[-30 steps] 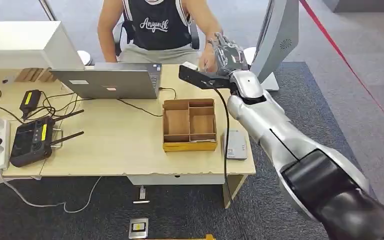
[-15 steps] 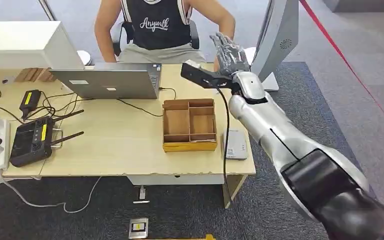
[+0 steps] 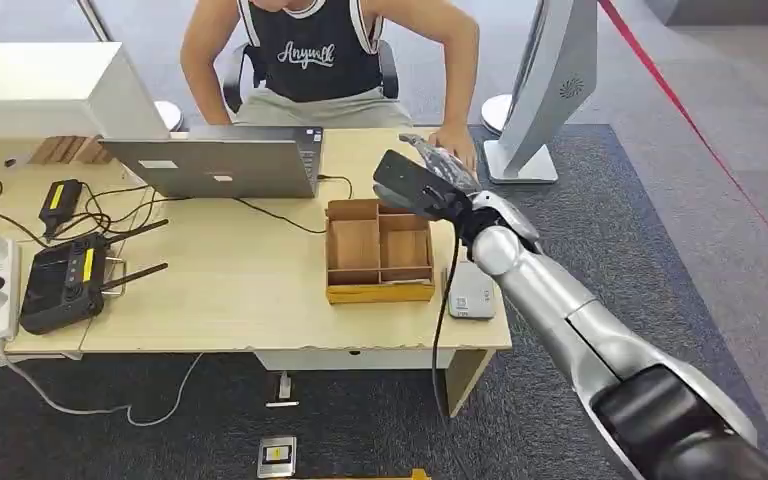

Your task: Pass the card to the sensor for recognition and then transmit it.

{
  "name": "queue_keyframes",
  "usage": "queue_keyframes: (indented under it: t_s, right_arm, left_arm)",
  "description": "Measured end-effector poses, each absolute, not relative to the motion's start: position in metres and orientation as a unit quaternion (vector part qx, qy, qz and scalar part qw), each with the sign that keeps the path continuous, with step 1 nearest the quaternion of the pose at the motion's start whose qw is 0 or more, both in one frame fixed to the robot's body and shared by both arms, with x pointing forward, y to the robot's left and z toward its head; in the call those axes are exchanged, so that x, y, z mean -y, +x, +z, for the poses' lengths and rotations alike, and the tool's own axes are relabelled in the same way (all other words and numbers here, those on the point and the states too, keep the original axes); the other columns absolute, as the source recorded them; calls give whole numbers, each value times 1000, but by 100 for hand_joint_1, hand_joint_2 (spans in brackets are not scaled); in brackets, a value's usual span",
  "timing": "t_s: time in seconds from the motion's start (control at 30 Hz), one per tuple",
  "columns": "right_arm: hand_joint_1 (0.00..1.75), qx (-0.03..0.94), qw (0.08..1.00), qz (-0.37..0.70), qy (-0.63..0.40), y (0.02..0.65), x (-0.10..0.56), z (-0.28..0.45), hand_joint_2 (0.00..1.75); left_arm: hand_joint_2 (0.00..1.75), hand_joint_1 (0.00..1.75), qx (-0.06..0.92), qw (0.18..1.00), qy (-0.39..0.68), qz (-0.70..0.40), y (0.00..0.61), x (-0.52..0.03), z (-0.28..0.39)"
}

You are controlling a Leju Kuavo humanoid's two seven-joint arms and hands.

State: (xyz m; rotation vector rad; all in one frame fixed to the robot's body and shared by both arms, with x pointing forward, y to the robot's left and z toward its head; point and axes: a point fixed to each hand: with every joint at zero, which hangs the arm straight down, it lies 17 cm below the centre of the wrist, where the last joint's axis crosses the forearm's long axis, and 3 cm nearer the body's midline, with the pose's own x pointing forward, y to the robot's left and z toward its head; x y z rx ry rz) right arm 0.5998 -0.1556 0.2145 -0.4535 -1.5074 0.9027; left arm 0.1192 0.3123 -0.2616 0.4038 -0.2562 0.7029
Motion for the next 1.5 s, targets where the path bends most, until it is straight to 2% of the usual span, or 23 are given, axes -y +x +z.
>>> queue_keyframes:
  t_s: [0.43,0.83,1.07,1.5]
  right_arm:
    - [0,692,574,398,-181,568,151,240,175]
    - [0,655,578,444,-200,533,151,186,175]
    - [0,625,568,499,-193,507,126,145,175]
    - [0,609,561,529,-186,491,108,122,175]
  left_arm:
    - [0,0,130,914,200,328,120,-315,-261]
    - [0,0,125,917,202,322,118,-315,-261]
    - [0,0,120,921,197,315,118,-313,-262]
    - [0,0,125,923,197,306,120,-313,-262]
